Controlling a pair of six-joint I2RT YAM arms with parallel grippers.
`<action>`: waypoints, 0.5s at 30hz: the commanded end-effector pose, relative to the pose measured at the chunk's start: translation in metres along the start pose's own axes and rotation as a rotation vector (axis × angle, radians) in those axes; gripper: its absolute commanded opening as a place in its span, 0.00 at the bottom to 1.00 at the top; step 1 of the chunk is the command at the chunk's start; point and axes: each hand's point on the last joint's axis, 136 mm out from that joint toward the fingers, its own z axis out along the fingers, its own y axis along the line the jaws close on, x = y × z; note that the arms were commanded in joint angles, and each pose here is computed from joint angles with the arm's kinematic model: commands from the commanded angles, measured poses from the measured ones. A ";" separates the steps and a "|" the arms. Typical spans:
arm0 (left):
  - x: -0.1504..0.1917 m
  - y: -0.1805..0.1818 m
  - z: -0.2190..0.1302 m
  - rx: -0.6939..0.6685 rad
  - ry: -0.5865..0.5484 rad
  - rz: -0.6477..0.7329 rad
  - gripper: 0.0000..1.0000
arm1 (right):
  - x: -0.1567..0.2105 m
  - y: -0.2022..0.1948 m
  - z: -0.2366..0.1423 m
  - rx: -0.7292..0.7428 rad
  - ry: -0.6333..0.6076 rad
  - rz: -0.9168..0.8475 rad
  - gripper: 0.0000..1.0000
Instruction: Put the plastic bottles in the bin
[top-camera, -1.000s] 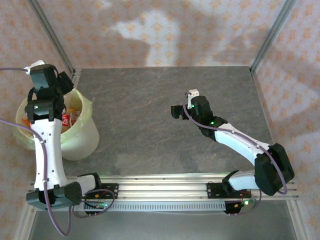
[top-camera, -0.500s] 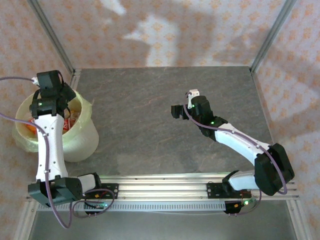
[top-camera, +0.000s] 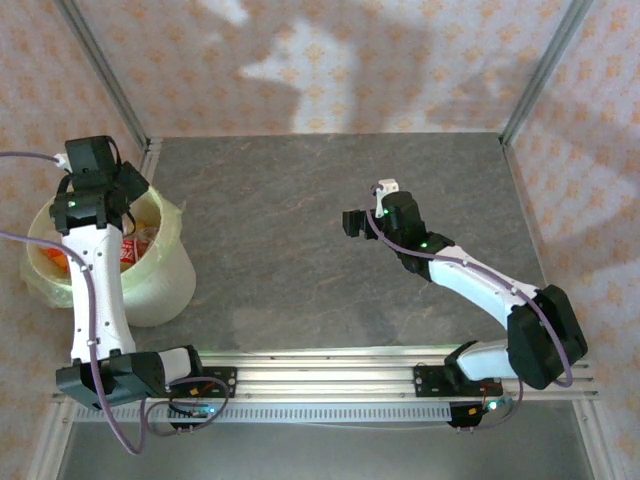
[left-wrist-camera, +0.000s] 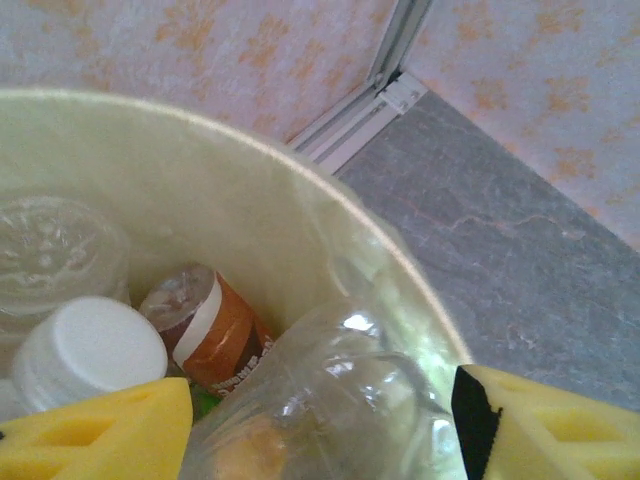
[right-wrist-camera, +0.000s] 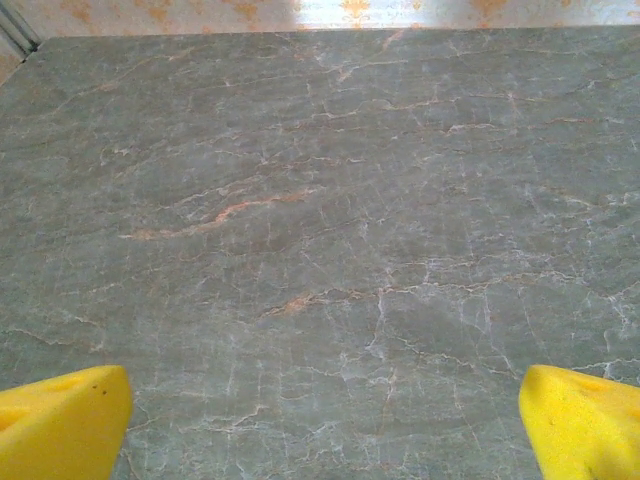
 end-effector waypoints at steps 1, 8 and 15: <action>-0.020 -0.016 -0.042 0.136 -0.066 -0.018 0.77 | -0.013 -0.007 -0.003 0.030 -0.035 0.012 0.99; -0.032 -0.093 -0.105 0.627 -0.142 -0.082 0.94 | -0.030 -0.024 -0.011 0.078 -0.109 0.095 0.99; -0.002 -0.185 -0.142 0.974 -0.127 -0.014 1.00 | -0.053 -0.064 -0.042 0.215 -0.250 0.165 0.99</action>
